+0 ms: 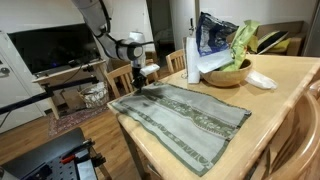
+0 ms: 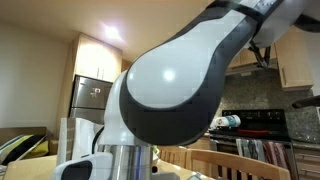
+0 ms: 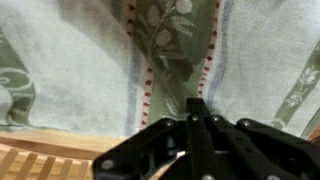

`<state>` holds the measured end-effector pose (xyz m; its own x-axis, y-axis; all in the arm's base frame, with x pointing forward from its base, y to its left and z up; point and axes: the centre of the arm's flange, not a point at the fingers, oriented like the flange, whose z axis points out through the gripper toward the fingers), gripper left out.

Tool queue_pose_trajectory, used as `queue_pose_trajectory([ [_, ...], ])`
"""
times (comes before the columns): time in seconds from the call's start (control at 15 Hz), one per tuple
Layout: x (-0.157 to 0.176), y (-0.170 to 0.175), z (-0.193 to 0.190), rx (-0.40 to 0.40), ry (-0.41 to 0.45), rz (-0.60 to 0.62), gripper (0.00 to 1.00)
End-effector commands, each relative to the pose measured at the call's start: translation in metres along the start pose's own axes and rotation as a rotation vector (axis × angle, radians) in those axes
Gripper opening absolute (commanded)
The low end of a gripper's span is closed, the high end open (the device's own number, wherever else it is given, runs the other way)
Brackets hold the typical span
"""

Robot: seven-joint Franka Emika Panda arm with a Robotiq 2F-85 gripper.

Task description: Slide the wooden bowl forward then unfold the towel

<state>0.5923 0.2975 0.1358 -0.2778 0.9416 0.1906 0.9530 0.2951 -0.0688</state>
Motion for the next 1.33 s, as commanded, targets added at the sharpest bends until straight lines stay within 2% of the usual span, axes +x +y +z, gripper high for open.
queue_pose_trajectory([
  [0.0, 0.004, 0.002, 0.002, -0.037, -0.028, -0.037, 0.04],
  [0.67, 0.012, -0.001, 0.028, 0.01, -0.017, -0.073, 0.04],
  [1.27, 0.032, 0.001, 0.027, 0.008, -0.012, -0.125, 0.04],
])
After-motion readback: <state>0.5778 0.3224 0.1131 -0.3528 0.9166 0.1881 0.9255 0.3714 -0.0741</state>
